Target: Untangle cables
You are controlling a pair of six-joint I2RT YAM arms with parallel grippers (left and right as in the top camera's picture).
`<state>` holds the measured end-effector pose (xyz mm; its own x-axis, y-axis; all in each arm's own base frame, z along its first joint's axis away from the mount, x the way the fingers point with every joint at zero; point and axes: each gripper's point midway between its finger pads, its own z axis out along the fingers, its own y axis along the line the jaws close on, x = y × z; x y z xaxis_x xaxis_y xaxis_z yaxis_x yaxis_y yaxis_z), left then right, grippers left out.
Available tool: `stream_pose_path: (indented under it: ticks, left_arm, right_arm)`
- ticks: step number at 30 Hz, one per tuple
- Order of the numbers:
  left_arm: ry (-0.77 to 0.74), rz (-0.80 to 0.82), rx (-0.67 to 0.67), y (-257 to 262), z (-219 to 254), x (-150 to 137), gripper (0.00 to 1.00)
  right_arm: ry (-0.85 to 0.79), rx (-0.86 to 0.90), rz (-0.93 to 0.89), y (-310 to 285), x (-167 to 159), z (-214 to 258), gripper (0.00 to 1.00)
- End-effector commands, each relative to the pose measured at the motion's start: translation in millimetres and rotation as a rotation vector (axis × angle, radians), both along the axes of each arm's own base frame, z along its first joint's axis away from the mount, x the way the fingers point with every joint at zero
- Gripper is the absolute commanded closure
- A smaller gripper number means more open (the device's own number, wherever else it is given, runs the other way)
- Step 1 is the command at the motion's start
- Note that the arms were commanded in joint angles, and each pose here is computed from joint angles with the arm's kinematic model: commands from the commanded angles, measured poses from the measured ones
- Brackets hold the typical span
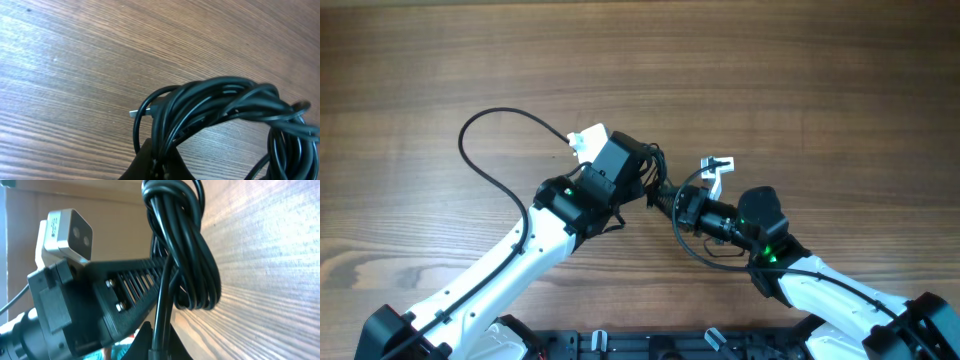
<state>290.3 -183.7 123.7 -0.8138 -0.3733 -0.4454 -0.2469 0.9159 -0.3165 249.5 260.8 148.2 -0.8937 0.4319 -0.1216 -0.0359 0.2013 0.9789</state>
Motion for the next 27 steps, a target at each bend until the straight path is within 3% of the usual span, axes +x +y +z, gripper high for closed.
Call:
stream_pose_path:
  ticks: [1, 9, 14, 18, 20, 23, 27]
  left_arm:
    - [-0.022, -0.094, 0.039, -9.6, 4.2, -6.3, 0.96]
    - [-0.030, -0.208, 0.036, -40.5, 4.9, -28.5, 0.96]
    - [-0.012, -0.286, 0.008, -54.5, 5.1, -39.2, 0.96]
    - [0.006, -0.568, -0.032, -80.8, 6.4, -59.3, 0.96]
    - [0.002, -0.829, -0.078, -100.7, 10.3, -81.6, 0.96]
    - [-0.004, -1.083, -0.151, -115.8, 16.6, -109.9, 0.96]
    - [-0.020, -1.051, -0.115, -107.2, 14.7, -97.5, 0.96]
  right_arm:
    - [-0.063, 0.012, -0.119, -10.8, 23.0, 12.8, 0.95]
    - [-0.086, -0.013, -0.262, -26.6, 42.7, 12.3, 0.96]
    - [-0.008, -0.104, -0.357, -41.7, 50.2, -15.5, 0.95]
    - [-0.019, -0.149, -0.366, -45.1, 51.0, -22.0, 0.95]
    - [-0.027, -0.162, -0.368, -46.0, 51.3, -23.2, 0.94]
    - [-0.050, -0.183, -0.361, -46.1, 51.2, -23.7, 0.89]
    - [-0.118, -0.235, -0.338, -45.9, 51.0, -23.4, 0.73]
